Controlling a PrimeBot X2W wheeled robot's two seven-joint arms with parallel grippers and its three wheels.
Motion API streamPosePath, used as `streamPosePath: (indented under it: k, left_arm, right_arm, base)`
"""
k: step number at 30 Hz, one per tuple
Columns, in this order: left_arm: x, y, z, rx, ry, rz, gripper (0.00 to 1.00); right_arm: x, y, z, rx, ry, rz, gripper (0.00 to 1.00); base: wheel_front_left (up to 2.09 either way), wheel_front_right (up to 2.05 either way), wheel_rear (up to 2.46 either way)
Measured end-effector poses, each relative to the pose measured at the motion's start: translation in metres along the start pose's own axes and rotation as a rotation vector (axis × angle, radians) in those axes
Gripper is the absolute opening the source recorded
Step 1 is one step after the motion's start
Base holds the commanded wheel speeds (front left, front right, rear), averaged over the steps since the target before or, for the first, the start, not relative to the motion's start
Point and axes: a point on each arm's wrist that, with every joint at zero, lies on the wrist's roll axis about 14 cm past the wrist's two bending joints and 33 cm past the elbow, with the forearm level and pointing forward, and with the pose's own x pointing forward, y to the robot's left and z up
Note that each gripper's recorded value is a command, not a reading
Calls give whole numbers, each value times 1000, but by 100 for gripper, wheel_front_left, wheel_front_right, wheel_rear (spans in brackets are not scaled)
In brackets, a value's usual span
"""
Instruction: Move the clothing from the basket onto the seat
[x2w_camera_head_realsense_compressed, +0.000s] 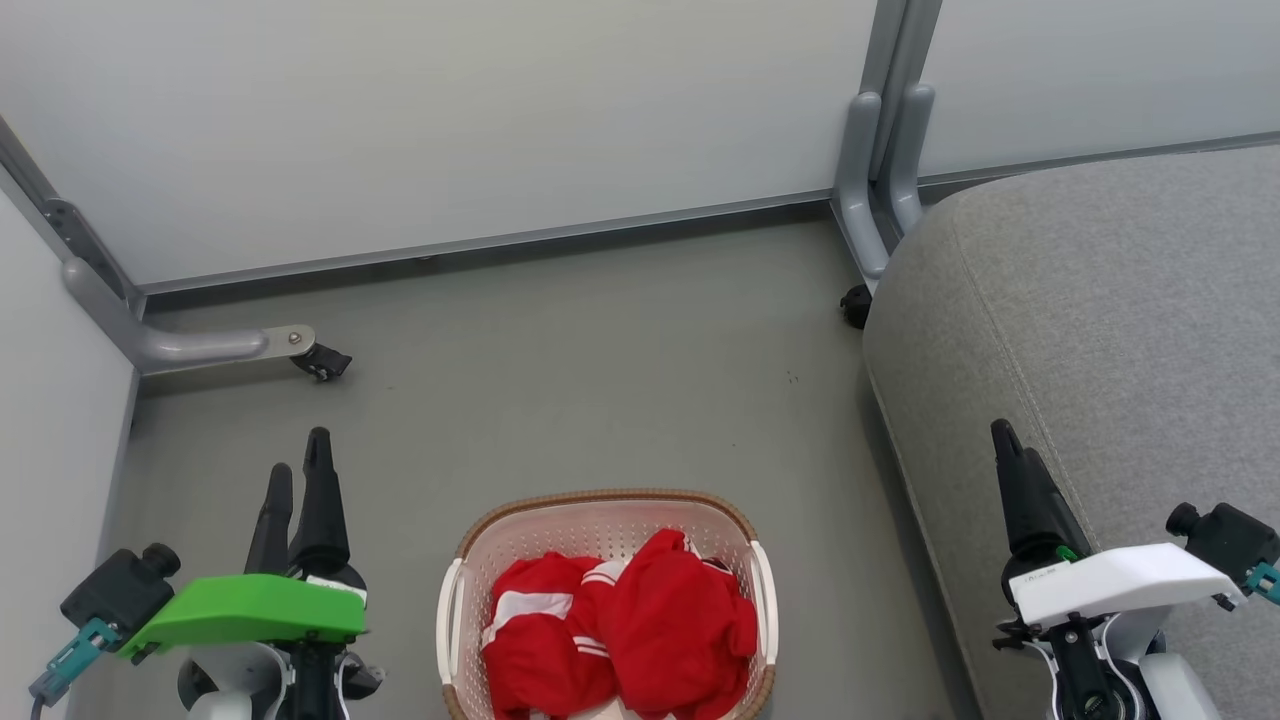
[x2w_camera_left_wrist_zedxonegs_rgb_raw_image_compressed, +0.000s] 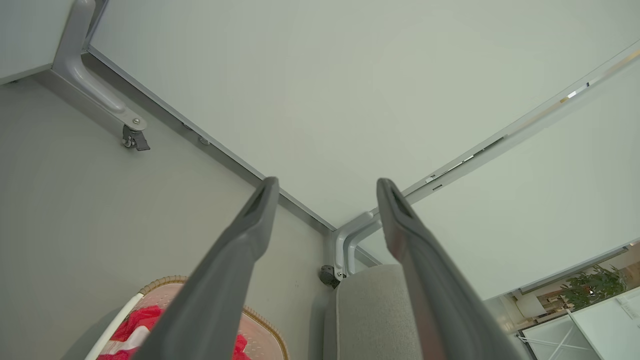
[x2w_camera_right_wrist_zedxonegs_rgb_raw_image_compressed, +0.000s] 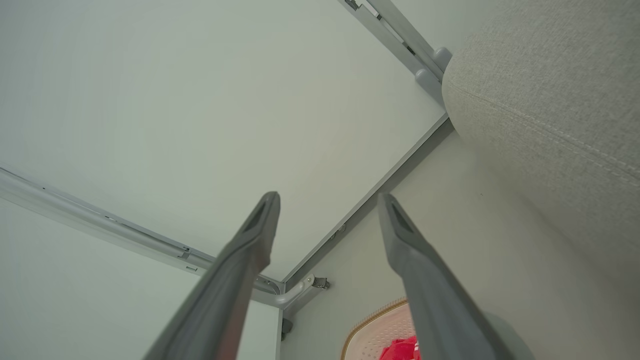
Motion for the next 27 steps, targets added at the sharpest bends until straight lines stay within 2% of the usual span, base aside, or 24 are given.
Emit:
streamPosePath:
  k: [16, 27]
  left_arm:
    - [0, -12, -8, 270, -2, -35, 100]
    - [-1, -18, -8, 404, -21, -53, 100]
  right_arm:
    - [1, 14, -8, -231, 10, 59, 100]
    - [1, 22, -13, -387, 14, 98, 100]
  base:
    - [0, 0, 0]
    - [0, 0, 0]
